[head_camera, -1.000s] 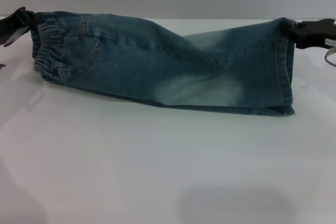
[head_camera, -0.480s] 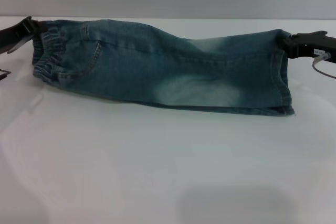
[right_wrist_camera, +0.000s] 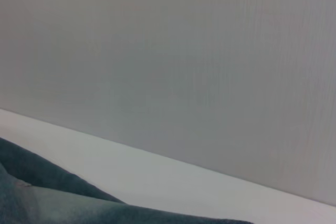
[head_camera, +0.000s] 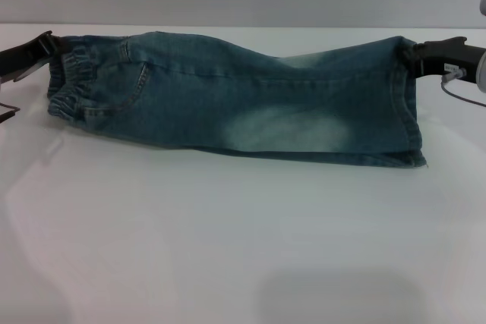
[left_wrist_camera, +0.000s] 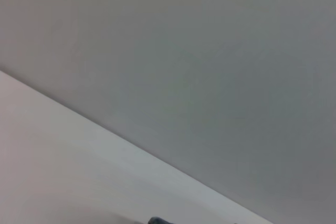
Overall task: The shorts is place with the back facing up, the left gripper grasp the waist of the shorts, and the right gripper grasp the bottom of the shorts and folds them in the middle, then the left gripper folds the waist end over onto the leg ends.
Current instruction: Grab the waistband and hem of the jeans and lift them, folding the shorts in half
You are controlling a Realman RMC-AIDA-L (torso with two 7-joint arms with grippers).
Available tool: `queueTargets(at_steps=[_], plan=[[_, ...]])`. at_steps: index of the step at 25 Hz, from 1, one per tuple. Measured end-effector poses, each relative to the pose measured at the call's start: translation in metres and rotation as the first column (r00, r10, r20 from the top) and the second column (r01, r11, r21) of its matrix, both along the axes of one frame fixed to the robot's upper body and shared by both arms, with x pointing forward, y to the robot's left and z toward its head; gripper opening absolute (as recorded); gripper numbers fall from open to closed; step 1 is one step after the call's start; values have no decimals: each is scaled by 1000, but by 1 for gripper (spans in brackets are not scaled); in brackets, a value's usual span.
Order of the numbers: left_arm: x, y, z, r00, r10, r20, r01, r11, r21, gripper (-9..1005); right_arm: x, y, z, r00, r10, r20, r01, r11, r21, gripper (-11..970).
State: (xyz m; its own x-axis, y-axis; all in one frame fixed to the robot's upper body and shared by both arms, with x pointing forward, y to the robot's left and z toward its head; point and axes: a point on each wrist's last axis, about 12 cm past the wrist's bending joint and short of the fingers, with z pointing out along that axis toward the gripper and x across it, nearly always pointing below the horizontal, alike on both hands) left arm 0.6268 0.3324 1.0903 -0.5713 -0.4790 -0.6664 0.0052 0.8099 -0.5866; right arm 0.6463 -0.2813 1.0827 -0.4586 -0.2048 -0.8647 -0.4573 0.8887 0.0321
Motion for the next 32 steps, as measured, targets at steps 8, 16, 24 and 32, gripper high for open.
queueTargets(at_steps=[8,16,24,32], plan=[[0,1,0,1000,2,1,-2,1000,5,158,1,-2,-2,1000,-26,-2,26,1000,-9,41],[2,-2,2,1000,-28,6,28,999,38,162,-2,-4,-6,999,-28,-16,28,999,-17,47],[8,-14,7,993,-113,33,107,983,146,165,-4,-8,-10,998,-50,-26,49,999,-22,53],[8,-16,11,985,-139,101,124,982,146,331,-10,-17,-18,994,-107,-35,106,994,-24,417]])
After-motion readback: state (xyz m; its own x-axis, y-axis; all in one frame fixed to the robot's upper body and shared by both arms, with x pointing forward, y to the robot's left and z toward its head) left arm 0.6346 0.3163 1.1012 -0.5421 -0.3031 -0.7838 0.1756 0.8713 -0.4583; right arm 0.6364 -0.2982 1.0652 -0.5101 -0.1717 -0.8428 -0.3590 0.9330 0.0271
